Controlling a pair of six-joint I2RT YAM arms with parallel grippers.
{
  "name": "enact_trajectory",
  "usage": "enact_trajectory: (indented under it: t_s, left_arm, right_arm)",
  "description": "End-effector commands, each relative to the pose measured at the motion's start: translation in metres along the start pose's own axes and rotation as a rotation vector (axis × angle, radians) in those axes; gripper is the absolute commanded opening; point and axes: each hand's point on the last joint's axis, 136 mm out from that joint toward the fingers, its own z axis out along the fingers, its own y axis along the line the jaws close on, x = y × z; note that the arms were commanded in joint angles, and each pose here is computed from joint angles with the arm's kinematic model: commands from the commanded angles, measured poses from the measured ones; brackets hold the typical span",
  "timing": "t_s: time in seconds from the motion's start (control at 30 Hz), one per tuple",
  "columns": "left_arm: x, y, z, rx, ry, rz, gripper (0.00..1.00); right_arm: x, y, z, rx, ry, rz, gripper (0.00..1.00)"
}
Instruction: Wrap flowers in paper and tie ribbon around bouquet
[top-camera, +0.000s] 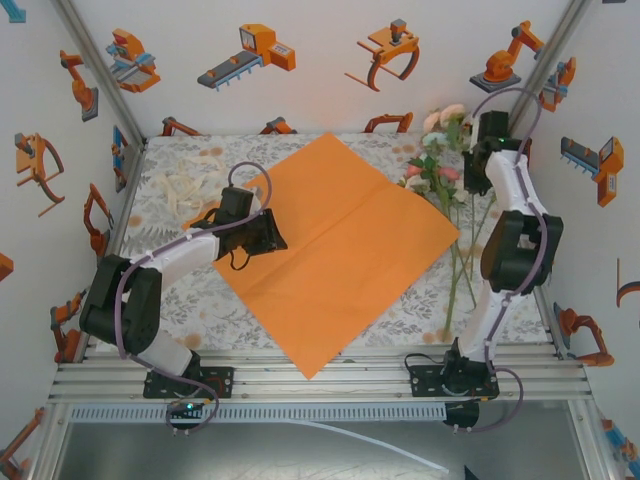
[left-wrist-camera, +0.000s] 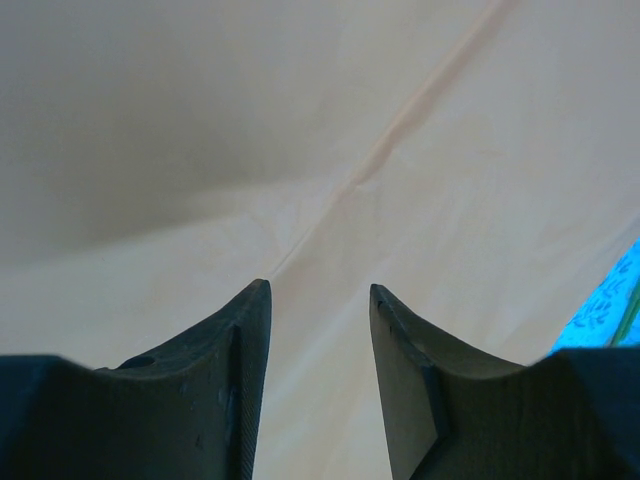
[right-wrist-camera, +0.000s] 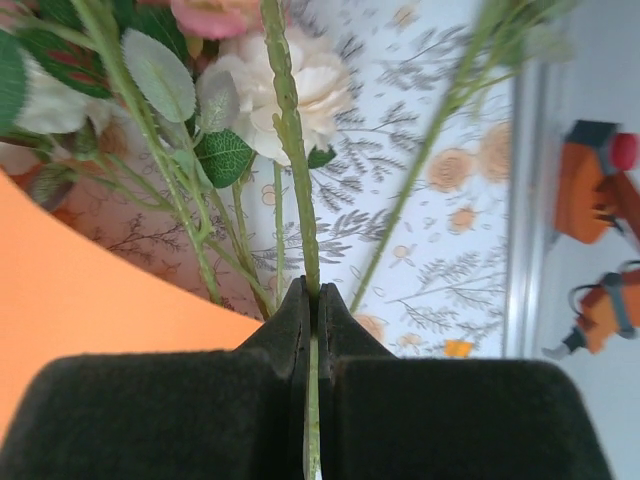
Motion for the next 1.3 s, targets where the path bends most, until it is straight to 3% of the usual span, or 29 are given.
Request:
enact_trajectory:
  t_s: [0.0,0.13,0.23,0.47,0.6,0.7,0.93,1.27]
  left_arm:
    - [-0.012,-0.008,-0.005,0.041,-0.044,-0.030,0.49]
    - [-0.024,-0.018,-0.026,0.060,-0.097,-0.022,0.59]
    - [-0.033,-0.023,-0.056,0.044,-0.154,0.014,0.65]
    - [-0.035,-0.011,-0.143,-0.064,-0.327,0.061,0.81]
    - [-0.024,0.010,-0.172,-0.149,-0.378,0.031,0.86]
    - [-0.016,0.020,-0.178,-0.181,-0.386,0.016,0.88]
    - [-0.009,0.010,-0.176,-0.099,-0.366,0.003,1.00]
    - [-0.002,0.009,-0.167,-0.070,-0.336,-0.028,0.97]
  right_arm:
    - [-0.042,-0.019,-0.068,0.052,-0.192,0.074,0.00]
    - [-0.061,-0.003,-0.120,-0.080,-0.311,0.185,0.00]
    - [-0.073,0.050,-0.152,-0.306,-0.353,0.250,0.00]
    - [-0.082,0.278,-0.197,-0.718,-0.306,0.141,0.00]
    - [-0.076,0.396,-0.196,-0.835,-0.273,0.051,0.00]
    - [-0.064,0.458,-0.174,-0.891,-0.200,0.048,0.00]
    - [-0.019,0.521,-0.090,-0.900,-0.046,0.124,0.00]
    - [0.039,0.522,-0.005,-0.751,0.090,0.091,0.02]
